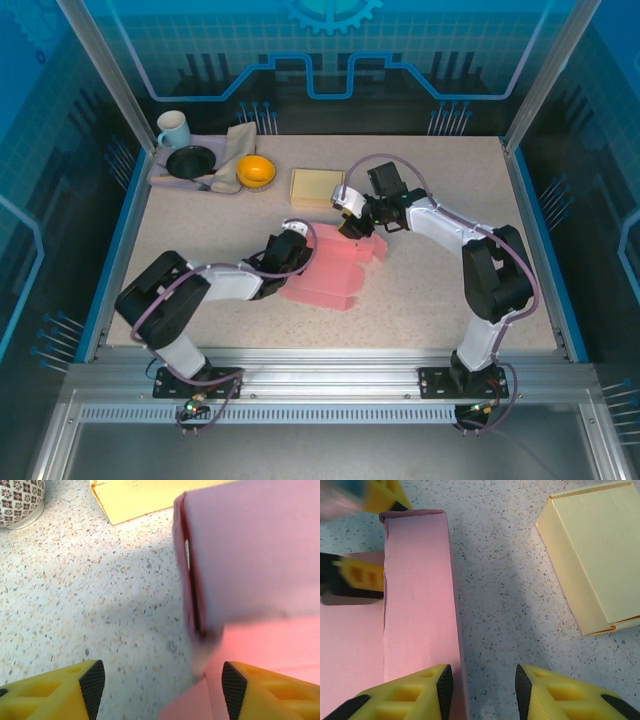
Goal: Fold the paper box
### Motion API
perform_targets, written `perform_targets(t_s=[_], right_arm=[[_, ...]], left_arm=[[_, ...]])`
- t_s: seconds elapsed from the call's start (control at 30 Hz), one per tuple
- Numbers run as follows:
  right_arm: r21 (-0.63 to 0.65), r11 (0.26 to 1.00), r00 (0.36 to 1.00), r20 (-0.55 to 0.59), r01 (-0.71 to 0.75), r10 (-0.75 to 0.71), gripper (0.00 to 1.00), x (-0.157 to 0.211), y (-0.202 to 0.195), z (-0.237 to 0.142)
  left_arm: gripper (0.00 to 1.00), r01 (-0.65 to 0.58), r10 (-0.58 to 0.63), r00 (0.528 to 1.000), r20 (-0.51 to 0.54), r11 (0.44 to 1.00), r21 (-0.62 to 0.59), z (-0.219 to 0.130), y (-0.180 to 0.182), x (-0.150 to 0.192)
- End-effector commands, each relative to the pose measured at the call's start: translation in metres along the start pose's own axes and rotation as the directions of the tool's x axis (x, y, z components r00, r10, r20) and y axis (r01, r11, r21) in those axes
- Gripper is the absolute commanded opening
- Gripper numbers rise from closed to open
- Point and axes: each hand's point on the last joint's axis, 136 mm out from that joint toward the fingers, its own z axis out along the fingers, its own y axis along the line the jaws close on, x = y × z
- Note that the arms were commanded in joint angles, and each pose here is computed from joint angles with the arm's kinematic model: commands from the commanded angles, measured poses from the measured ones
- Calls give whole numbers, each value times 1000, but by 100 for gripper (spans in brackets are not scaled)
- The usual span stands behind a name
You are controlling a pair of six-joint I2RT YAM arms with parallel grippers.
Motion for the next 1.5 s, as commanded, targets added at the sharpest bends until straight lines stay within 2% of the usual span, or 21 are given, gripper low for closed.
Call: perform_targets(t_s=[0.0,0.13,0.3,0.67,0.77,0.93,1.0,1.1,1.3,1.47], right_arm=[[-9,999,996,-78,-39,38,40,17,4,5],[-2,999,996,-74,-44,43,40,15,2,6],[2,999,997,-73,-39,39,40,14,1,5],[-8,999,998,-63,-32,32,40,12,4,3],[-5,1000,997,-70,-28,28,40,15,5,3],[3,1000,997,-74,-24,24,40,17,4,2],[5,1000,997,-74,-24,25,40,18,4,2],[10,1000,997,-76,-27,28,40,18,2,2],[28,998,996,-69,-49,51,40,15,-3,1],[86,988,991,25,-130,128,40,-14,-15,-19]], left_arm=[[67,24,-31,998,62,995,101,-13,-9,-9],[67,57,-64,996,61,993,106,-16,-7,-1],[67,81,-82,996,28,996,24,-5,3,5],[66,88,-83,993,78,993,-73,30,2,-38],[59,94,-85,994,69,987,-132,37,10,-39],[26,115,-108,993,41,956,-269,38,31,-32],[20,117,-114,993,30,953,-280,39,32,-29],[17,108,-110,994,6,954,-279,41,31,-23],[22,105,-108,994,-2,967,-234,41,25,-19],[15,102,-107,994,-11,968,-229,39,25,-14]])
